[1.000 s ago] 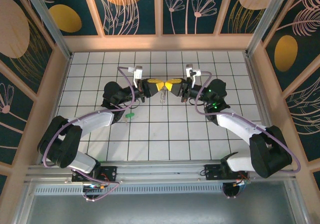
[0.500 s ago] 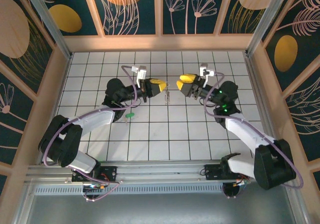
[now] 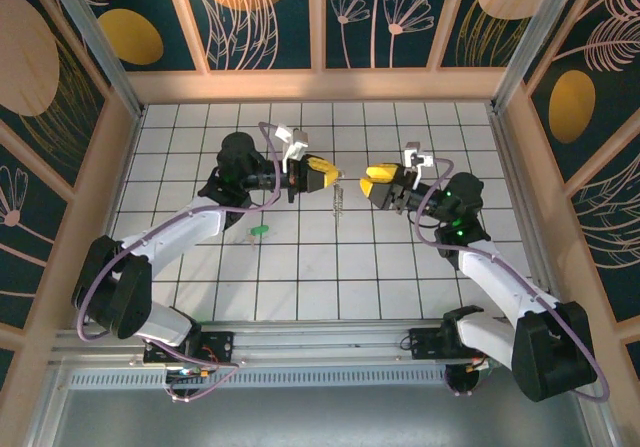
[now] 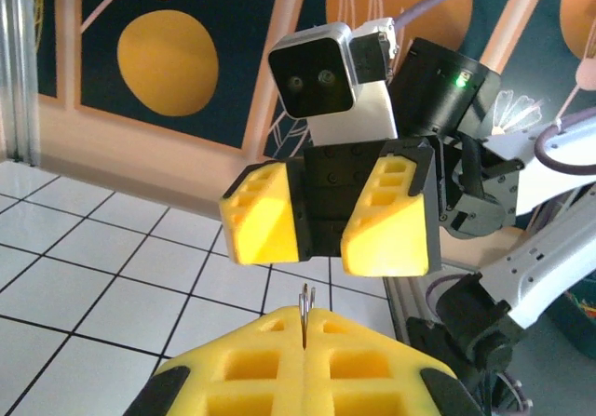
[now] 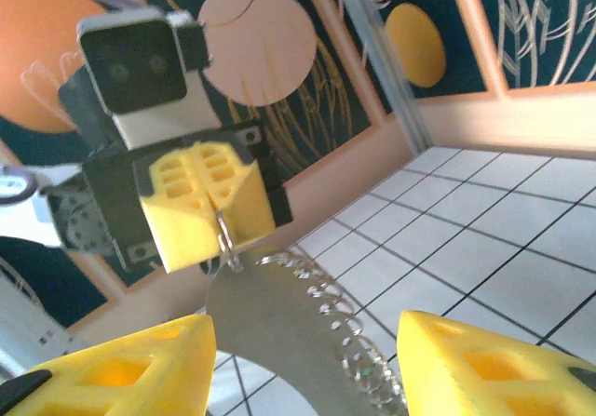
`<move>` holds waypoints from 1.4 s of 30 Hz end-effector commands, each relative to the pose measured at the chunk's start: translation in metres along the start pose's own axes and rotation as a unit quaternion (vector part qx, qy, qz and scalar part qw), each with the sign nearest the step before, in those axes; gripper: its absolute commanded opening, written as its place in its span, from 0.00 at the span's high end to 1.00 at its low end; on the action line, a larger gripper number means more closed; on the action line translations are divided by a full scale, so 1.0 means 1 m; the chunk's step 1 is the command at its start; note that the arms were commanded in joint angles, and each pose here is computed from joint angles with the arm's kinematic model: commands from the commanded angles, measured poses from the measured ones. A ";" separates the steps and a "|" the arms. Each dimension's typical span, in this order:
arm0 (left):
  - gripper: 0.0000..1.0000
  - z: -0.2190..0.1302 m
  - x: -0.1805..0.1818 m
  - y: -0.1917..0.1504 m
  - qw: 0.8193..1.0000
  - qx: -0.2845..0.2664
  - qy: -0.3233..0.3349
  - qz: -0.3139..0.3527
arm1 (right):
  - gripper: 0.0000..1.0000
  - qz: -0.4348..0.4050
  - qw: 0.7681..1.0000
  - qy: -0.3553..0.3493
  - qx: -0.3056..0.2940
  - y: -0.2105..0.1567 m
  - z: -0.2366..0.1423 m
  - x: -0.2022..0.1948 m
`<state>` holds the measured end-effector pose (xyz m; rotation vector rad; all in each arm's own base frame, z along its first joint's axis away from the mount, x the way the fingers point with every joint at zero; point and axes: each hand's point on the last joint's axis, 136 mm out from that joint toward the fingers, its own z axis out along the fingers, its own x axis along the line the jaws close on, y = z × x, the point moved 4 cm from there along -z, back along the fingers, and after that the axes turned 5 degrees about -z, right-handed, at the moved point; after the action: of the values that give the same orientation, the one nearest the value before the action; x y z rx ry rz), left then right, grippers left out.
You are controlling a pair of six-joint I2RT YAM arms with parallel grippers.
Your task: Put the keys on the keyring
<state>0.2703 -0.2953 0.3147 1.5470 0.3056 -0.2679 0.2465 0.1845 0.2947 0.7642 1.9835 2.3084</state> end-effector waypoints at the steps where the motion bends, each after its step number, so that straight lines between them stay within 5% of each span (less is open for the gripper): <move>1: 1.00 0.002 -0.010 0.003 0.999 0.020 -0.032 0.022 | 0.46 -0.028 0.998 0.054 0.024 0.001 0.008 0.017; 19: 1.00 0.006 -0.006 -0.003 0.998 0.042 -0.048 0.007 | 0.62 -0.040 0.994 0.096 0.041 0.006 0.033 0.023; 30: 1.00 0.009 -0.007 -0.005 0.998 0.045 -0.054 0.002 | 1.00 -0.042 0.993 0.098 0.044 0.004 0.036 0.024; 35: 1.00 0.010 -0.004 -0.004 0.998 0.038 -0.041 -0.002 | 1.00 -0.045 0.994 0.089 0.039 0.005 0.035 0.023; 42: 0.68 0.000 0.006 0.016 0.998 -0.043 0.055 -0.008 | 1.00 -0.043 0.998 0.049 0.007 0.012 0.028 0.013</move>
<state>0.2786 -0.3009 0.3044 1.5788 0.3807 -0.2827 0.2483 0.2194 0.2972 0.6092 2.1378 2.3134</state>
